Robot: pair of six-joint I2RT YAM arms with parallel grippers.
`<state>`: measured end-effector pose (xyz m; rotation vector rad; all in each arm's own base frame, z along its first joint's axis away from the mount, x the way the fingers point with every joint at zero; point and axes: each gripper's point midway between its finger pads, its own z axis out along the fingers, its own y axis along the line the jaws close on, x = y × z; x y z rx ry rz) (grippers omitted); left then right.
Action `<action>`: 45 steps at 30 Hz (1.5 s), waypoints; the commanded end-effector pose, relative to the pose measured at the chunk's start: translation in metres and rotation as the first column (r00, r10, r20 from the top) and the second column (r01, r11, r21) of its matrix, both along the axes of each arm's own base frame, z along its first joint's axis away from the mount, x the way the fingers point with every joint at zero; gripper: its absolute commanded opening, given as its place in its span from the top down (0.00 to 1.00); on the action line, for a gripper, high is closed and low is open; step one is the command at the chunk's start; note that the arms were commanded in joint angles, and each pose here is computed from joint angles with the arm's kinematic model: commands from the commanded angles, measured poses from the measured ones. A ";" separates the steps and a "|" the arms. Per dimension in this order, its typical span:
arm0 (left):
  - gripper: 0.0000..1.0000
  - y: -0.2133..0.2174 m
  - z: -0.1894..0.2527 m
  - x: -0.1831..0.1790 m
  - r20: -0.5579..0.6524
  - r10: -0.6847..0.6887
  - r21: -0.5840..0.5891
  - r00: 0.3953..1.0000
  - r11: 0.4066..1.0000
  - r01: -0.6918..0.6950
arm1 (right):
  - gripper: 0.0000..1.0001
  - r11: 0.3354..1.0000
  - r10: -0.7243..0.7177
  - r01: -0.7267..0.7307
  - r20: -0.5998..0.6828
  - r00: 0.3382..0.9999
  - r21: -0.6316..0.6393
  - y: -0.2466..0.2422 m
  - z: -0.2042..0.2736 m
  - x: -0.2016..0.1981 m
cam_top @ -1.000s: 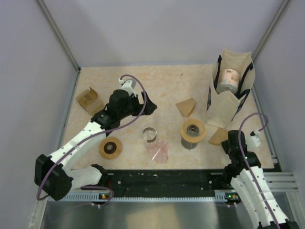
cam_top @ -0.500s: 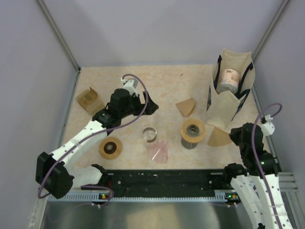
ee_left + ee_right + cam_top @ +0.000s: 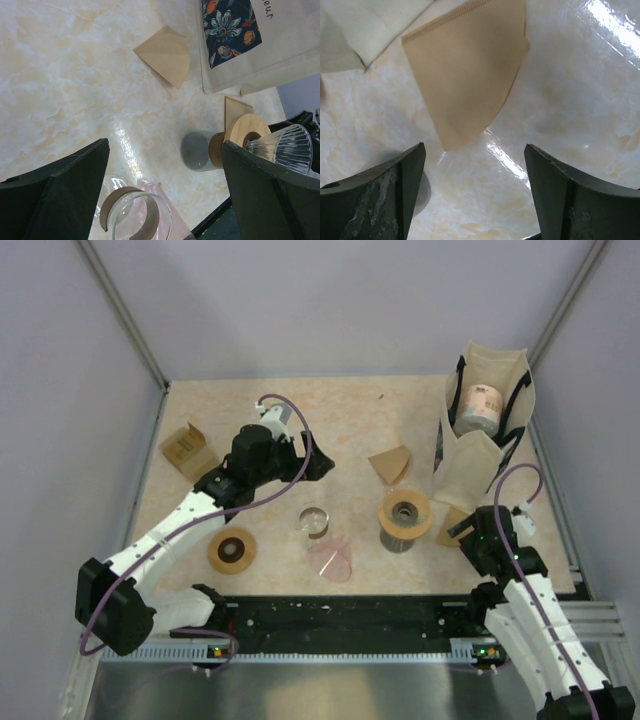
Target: Place the coffee filter in the dripper
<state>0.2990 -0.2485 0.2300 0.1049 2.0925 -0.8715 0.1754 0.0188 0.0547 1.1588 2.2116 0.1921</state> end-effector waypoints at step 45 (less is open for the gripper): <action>0.02 -0.007 0.019 0.006 0.050 -0.023 -0.027 0.998 0.999 0.025 | 1.00 0.995 -0.095 0.093 0.273 0.957 0.019 -0.011 0.033 0.034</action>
